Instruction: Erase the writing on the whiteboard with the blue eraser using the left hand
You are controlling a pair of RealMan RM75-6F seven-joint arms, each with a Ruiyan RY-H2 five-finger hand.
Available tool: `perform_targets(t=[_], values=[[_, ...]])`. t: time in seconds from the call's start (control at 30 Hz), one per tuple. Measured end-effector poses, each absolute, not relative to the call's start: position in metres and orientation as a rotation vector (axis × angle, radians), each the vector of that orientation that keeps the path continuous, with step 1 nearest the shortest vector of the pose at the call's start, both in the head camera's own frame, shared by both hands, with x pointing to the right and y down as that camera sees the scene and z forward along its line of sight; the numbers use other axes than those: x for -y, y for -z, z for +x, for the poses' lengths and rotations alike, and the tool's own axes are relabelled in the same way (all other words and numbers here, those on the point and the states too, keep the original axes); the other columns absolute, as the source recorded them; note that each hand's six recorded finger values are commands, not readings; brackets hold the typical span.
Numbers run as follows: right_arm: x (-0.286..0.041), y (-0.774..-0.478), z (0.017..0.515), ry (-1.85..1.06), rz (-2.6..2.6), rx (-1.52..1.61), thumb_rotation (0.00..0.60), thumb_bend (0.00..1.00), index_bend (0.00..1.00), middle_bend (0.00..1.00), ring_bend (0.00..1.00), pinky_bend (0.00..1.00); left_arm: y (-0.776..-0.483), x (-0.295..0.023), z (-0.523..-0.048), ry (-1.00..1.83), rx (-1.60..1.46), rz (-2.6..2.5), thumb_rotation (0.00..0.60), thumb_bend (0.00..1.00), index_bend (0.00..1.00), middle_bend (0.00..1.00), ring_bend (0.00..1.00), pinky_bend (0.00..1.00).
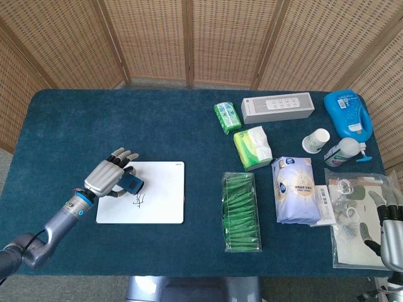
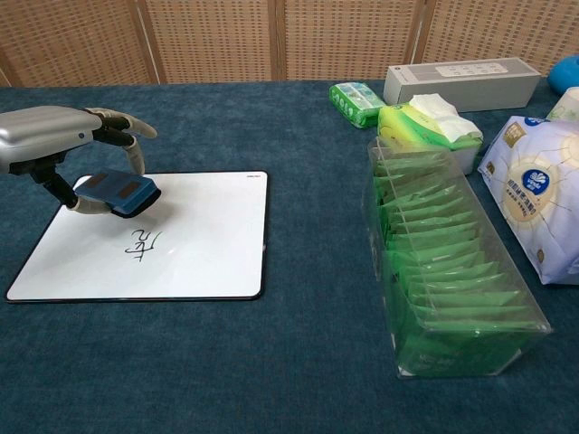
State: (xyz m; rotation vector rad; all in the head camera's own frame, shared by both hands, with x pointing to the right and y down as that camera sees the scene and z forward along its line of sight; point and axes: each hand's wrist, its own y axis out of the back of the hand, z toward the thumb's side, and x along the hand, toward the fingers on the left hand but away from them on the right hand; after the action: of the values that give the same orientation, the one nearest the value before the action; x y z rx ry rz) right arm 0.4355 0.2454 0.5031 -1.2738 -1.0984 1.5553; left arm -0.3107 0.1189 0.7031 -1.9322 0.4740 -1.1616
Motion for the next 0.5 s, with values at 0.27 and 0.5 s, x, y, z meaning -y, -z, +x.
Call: perform_targets(t=[0.27, 0.5], values=[[-0.248, -0.502, 0.438, -1.556, -1.275, 1.107, 0.6, 0.35, 0.17, 0.1, 0.0, 0.06, -0.707, -0.129, -0.303, 1.153, -0.407, -1.919, 0.6, 0.31, 0.63, 0.13, 0.0, 0.0], [-0.249, -0.502, 0.439, -1.553, -1.279, 1.112, 0.6, 0.35, 0.17, 0.1, 0.0, 0.06, -0.71, -0.14, -0.292, 1.125, -0.324, -1.874, 0.6, 0.31, 0.63, 0.13, 0.0, 0.0]])
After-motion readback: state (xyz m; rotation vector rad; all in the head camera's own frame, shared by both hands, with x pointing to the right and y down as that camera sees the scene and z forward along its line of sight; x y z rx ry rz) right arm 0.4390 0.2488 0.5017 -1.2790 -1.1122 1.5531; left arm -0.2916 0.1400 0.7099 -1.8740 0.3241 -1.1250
